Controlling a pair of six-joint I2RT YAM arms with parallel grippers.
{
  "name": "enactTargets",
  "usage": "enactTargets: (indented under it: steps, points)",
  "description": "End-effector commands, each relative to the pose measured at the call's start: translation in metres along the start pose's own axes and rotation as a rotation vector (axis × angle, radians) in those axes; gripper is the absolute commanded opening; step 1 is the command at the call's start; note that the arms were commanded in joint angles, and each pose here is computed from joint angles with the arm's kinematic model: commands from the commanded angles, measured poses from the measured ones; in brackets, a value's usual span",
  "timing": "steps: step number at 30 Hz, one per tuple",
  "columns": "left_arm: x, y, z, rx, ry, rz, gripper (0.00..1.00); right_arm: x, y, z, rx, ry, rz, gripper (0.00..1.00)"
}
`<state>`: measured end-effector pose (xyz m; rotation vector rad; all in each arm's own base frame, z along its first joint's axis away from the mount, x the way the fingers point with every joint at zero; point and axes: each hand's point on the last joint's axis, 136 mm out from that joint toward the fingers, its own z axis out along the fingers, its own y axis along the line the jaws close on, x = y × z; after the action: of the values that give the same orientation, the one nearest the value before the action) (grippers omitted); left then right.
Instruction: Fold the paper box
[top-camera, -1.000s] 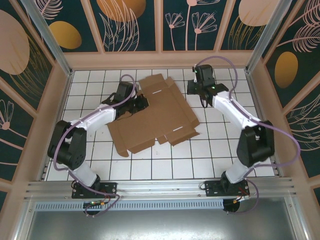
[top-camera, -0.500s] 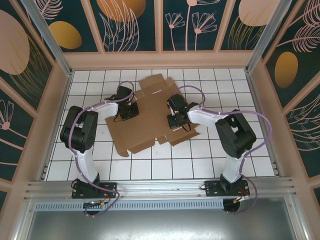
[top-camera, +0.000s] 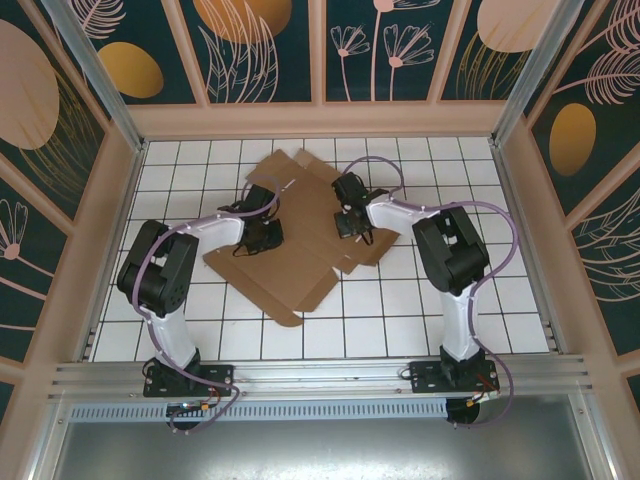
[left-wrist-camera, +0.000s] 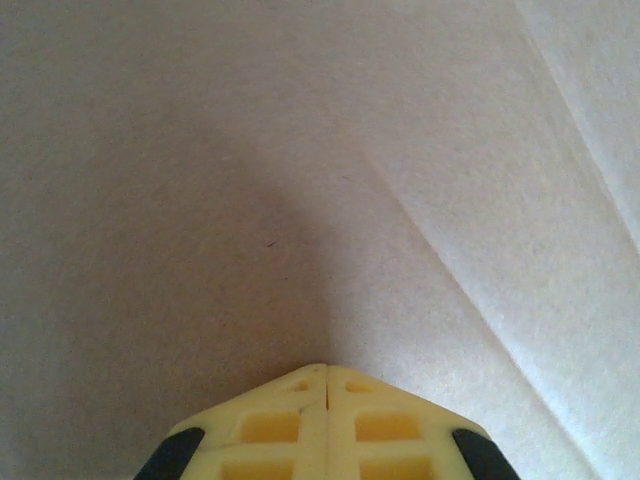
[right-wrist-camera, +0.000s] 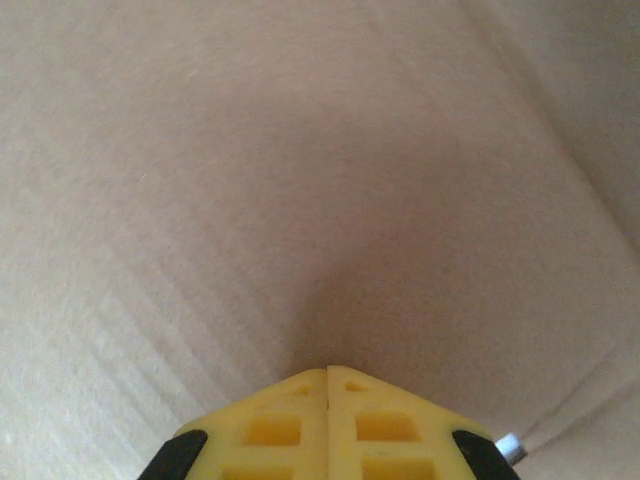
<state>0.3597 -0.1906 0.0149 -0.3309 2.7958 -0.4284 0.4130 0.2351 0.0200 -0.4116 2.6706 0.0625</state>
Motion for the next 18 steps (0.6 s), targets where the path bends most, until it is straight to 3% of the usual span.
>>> enactTargets:
  steps: [1,9,18]
  points:
    - [0.057,0.014,0.006,-0.066,0.175,0.001,0.0,0.031,-0.021,0.043,0.01,0.15,0.026,0.0]
    - [0.071,-0.006,0.006,0.022,0.188,0.008,0.0,0.003,-0.018,0.058,-0.052,0.127,0.052,0.0]
    - [0.078,-0.031,0.0,0.075,0.161,0.041,0.0,-0.003,-0.007,0.053,-0.127,0.125,0.07,0.0]
